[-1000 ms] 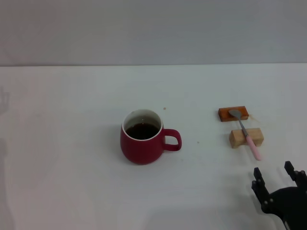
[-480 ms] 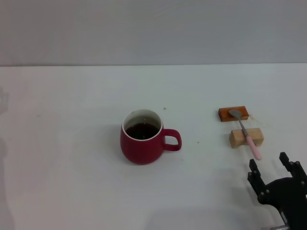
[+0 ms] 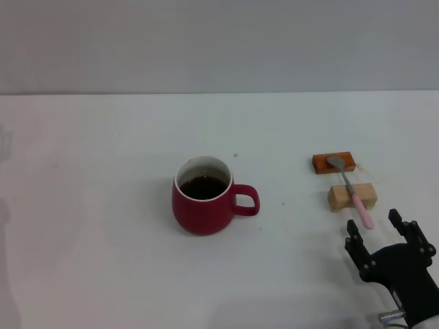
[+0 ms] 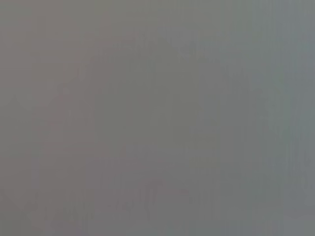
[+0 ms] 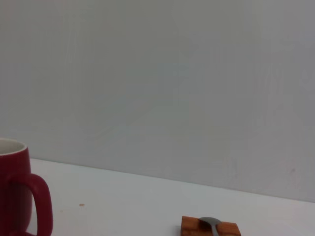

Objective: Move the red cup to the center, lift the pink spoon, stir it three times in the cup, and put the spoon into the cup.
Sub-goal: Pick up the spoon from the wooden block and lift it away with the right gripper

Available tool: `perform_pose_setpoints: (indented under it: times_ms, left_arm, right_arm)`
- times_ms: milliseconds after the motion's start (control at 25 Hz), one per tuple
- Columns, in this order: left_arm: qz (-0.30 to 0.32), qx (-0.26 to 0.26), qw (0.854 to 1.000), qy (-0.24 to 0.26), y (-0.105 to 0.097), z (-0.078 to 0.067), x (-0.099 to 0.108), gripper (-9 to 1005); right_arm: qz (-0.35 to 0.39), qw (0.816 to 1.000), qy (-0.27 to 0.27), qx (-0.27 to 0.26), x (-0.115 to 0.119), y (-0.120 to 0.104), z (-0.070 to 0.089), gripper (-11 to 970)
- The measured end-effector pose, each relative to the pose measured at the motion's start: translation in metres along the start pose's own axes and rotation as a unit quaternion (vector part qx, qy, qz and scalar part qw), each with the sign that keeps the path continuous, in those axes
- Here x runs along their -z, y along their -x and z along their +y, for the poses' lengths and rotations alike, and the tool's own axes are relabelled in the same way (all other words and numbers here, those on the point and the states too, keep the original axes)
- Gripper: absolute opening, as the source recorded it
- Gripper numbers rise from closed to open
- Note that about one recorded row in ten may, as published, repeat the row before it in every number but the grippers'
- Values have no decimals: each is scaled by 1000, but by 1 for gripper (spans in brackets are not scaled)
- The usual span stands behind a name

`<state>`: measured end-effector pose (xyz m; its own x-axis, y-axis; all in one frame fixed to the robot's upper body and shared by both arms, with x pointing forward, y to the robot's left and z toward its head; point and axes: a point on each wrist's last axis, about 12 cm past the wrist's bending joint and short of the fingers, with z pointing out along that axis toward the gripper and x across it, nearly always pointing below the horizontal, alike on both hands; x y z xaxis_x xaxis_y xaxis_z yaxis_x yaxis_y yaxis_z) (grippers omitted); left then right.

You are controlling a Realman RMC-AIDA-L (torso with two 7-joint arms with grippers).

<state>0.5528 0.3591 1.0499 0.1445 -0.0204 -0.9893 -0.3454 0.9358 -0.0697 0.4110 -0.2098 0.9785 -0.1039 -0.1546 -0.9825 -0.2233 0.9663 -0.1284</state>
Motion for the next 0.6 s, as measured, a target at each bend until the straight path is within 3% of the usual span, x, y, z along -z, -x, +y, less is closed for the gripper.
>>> perform_pose_setpoints:
  times_ms: [600]
  left_arm:
    - [0, -1, 1000, 1, 0, 1, -1, 802]
  right_arm:
    - [13, 1000, 4, -12, -14, 0, -2, 684]
